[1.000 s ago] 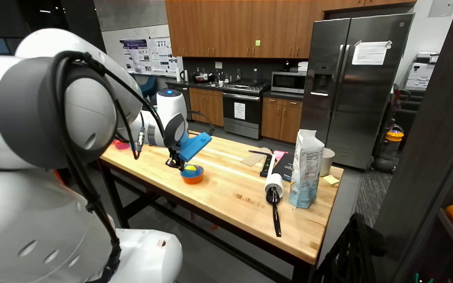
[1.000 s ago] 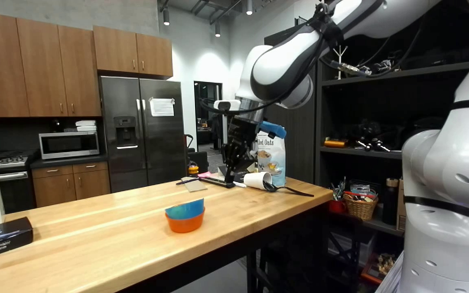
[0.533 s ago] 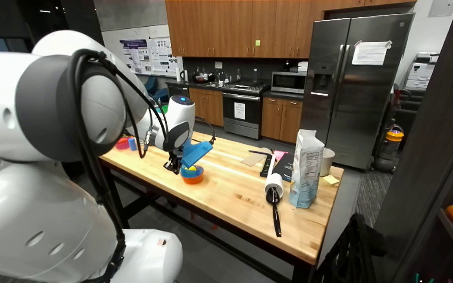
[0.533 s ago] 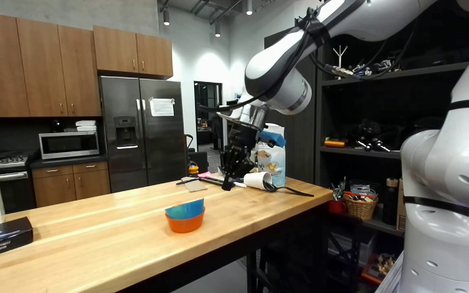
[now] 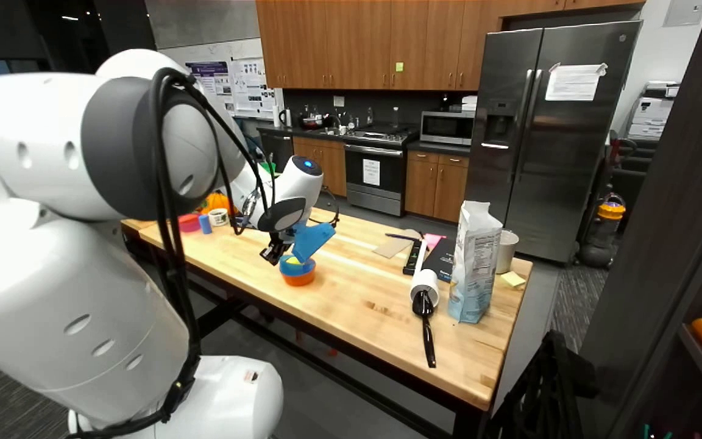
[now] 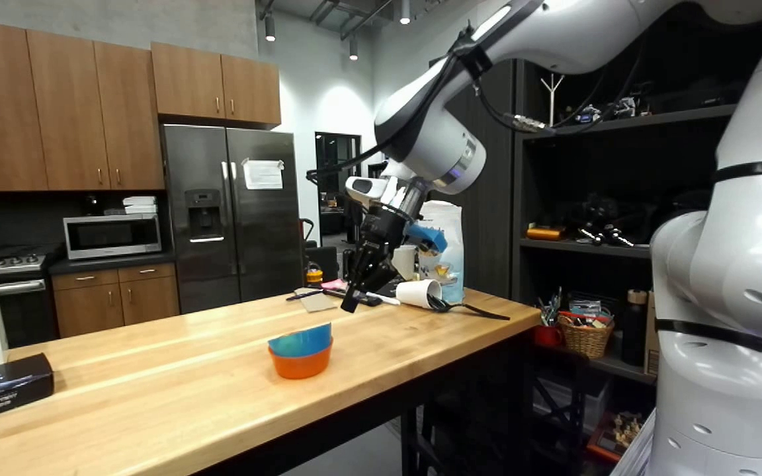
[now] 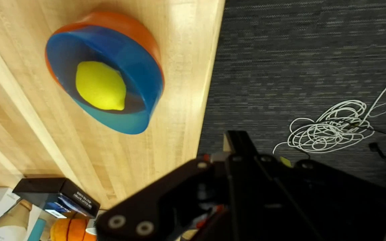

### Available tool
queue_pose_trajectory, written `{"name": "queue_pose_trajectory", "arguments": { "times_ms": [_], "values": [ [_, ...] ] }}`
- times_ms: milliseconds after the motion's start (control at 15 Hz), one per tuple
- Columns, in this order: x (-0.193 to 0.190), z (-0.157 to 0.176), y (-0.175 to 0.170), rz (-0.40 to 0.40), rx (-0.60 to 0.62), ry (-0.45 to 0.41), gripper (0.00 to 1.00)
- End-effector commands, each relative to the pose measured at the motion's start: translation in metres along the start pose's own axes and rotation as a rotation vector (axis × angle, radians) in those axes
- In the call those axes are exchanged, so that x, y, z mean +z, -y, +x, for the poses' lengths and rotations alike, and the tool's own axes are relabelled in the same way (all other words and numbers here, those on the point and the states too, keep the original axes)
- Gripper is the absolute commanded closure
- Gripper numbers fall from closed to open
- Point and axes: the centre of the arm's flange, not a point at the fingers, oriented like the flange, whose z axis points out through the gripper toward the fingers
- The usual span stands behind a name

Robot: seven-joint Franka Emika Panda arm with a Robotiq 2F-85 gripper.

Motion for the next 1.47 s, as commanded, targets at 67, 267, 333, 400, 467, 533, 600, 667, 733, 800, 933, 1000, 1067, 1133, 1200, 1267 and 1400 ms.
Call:
{"name": "queue_pose_trajectory", "arguments": {
  "times_ms": [67, 267, 333, 400, 467, 533, 600, 667, 733, 800, 933, 1000, 1067, 1133, 1200, 1267, 1400],
  "values": [
    [0.016, -0.022, -0.067, 0.042, -0.013, -0.059, 1.0],
    [0.005, -0.051, -0.101, 0.089, 0.022, -0.069, 1.0],
    [-0.001, -0.059, -0.11, 0.104, 0.038, -0.079, 1.0],
    [-0.012, -0.073, -0.123, 0.12, 0.052, -0.095, 1.0],
    [0.015, -0.06, -0.111, 0.119, 0.064, -0.086, 1.0],
    [0.016, -0.062, -0.116, 0.126, 0.074, -0.088, 1.0],
    [0.015, -0.065, -0.118, 0.133, 0.08, -0.083, 1.0],
    [0.016, -0.067, -0.122, 0.139, 0.084, -0.083, 1.0],
    [0.017, -0.069, -0.124, 0.15, 0.087, -0.076, 1.0],
    [0.018, -0.065, -0.125, 0.161, 0.085, -0.075, 1.0],
    [0.028, -0.059, -0.124, 0.183, 0.087, -0.063, 1.0],
    [0.035, -0.055, -0.121, 0.19, 0.088, -0.055, 1.0],
    [0.041, -0.05, -0.117, 0.198, 0.089, -0.048, 1.0],
    [0.048, -0.045, -0.113, 0.204, 0.087, -0.042, 1.0],
    [0.053, -0.04, -0.109, 0.208, 0.08, -0.027, 1.0],
    [0.059, -0.034, -0.106, 0.205, 0.063, -0.005, 1.0],
    [0.064, -0.02, -0.099, 0.178, 0.011, 0.066, 1.0]
  ]
}}
